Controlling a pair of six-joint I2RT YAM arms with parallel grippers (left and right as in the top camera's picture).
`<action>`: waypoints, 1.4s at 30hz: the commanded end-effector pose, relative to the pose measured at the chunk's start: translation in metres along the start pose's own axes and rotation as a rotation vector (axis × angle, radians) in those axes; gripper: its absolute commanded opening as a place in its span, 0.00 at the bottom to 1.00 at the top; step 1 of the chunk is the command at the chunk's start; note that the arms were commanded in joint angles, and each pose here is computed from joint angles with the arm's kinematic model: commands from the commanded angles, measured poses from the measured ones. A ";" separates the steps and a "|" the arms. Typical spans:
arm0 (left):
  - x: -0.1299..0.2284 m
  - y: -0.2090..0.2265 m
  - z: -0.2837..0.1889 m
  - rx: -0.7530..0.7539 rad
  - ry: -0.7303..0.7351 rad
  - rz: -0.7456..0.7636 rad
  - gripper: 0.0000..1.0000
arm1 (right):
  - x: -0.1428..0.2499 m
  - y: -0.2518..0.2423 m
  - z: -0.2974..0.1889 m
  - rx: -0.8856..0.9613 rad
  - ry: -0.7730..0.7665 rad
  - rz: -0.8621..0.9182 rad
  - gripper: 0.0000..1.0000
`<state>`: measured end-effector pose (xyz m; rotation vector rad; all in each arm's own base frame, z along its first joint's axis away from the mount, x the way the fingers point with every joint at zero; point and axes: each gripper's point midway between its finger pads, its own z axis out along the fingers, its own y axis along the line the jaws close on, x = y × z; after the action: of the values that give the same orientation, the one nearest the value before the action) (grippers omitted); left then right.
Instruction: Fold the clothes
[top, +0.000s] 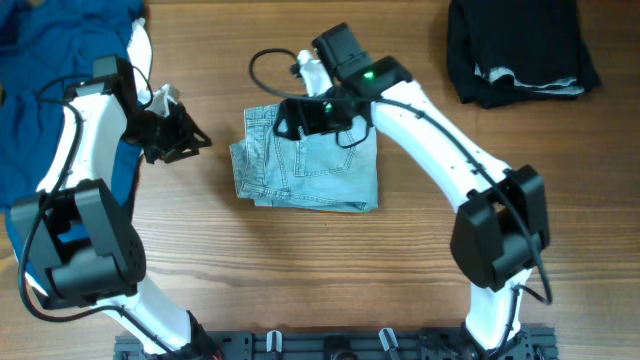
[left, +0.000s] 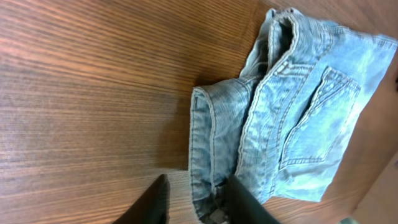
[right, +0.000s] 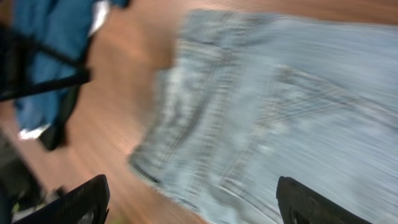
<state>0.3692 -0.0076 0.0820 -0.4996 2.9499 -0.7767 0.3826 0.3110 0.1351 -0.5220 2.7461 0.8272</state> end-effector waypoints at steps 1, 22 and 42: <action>-0.002 -0.017 -0.003 0.004 -0.026 0.071 0.59 | -0.021 -0.045 -0.041 0.178 -0.102 0.065 0.88; 0.043 -0.025 0.084 -0.331 0.146 0.155 1.00 | -0.010 -0.137 -0.083 0.355 -0.090 0.245 0.91; -0.012 0.011 0.013 -0.207 -0.045 -0.125 1.00 | 0.167 -0.152 0.020 0.422 0.359 0.303 0.71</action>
<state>0.3714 0.0006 0.0514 -0.7179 3.0408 -0.4377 0.2903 0.2060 0.0115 -0.3254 3.2154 0.4266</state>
